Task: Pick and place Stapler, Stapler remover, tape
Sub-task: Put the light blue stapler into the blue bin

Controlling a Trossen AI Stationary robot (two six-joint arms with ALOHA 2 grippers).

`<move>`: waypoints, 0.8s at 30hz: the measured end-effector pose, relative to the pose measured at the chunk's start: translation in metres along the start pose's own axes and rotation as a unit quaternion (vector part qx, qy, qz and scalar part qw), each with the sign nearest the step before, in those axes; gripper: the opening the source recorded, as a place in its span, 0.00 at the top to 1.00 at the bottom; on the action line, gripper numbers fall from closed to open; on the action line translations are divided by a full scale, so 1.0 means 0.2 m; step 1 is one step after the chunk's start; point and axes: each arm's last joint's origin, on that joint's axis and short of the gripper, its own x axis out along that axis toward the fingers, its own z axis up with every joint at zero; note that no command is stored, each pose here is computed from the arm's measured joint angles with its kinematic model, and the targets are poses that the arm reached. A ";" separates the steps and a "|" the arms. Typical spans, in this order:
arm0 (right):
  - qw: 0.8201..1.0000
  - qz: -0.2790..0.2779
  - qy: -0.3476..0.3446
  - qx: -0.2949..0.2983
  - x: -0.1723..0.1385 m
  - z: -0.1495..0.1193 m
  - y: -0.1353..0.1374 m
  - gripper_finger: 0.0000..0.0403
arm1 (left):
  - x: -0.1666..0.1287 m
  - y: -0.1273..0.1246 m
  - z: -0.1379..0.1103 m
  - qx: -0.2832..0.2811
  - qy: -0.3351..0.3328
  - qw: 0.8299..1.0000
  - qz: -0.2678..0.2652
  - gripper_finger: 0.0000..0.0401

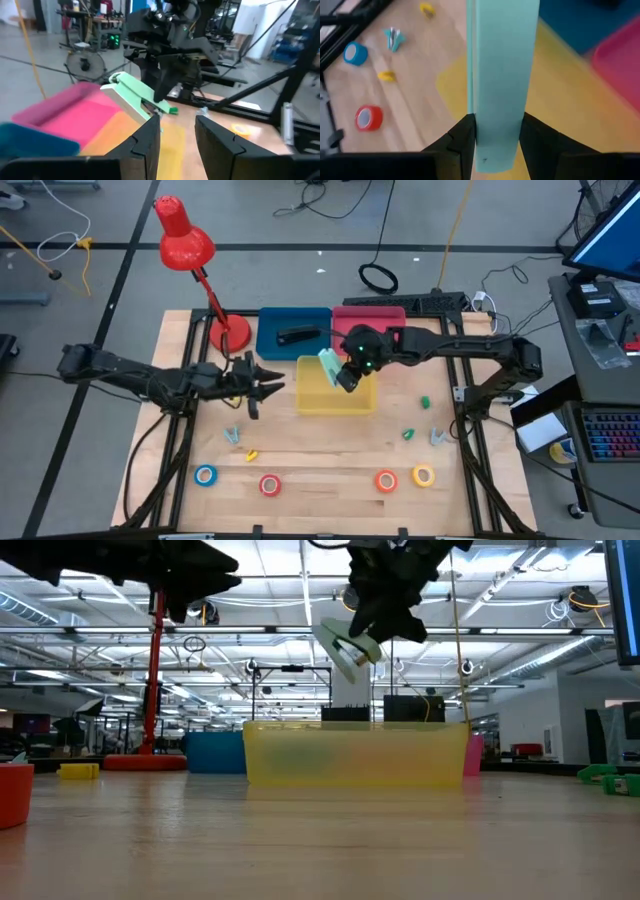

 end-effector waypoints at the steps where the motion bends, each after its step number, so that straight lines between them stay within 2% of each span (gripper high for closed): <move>1: 1.000 -0.001 -0.008 -0.003 0.00 0.01 0.00 0.70 | 0.01 0.00 0.02 0.010 -0.001 1.000 0.005 0.70; 6: 1.000 -0.004 -0.012 -0.014 0.00 0.01 0.00 0.70 | 0.10 0.03 0.11 0.056 0.003 0.998 0.030 0.70; 13: 0.999 -0.003 -0.012 -0.050 0.00 0.01 0.01 0.70 | 0.23 0.08 0.21 0.086 0.060 0.994 0.024 0.68; 19: 0.995 0.001 -0.008 -0.097 0.00 -0.01 0.04 0.70 | 0.33 0.12 0.26 0.105 0.089 0.990 0.034 0.55; 24: 0.991 0.003 -0.006 -0.131 0.00 -0.01 0.05 0.70 | 0.42 0.13 0.29 0.109 0.100 0.989 -0.006 0.42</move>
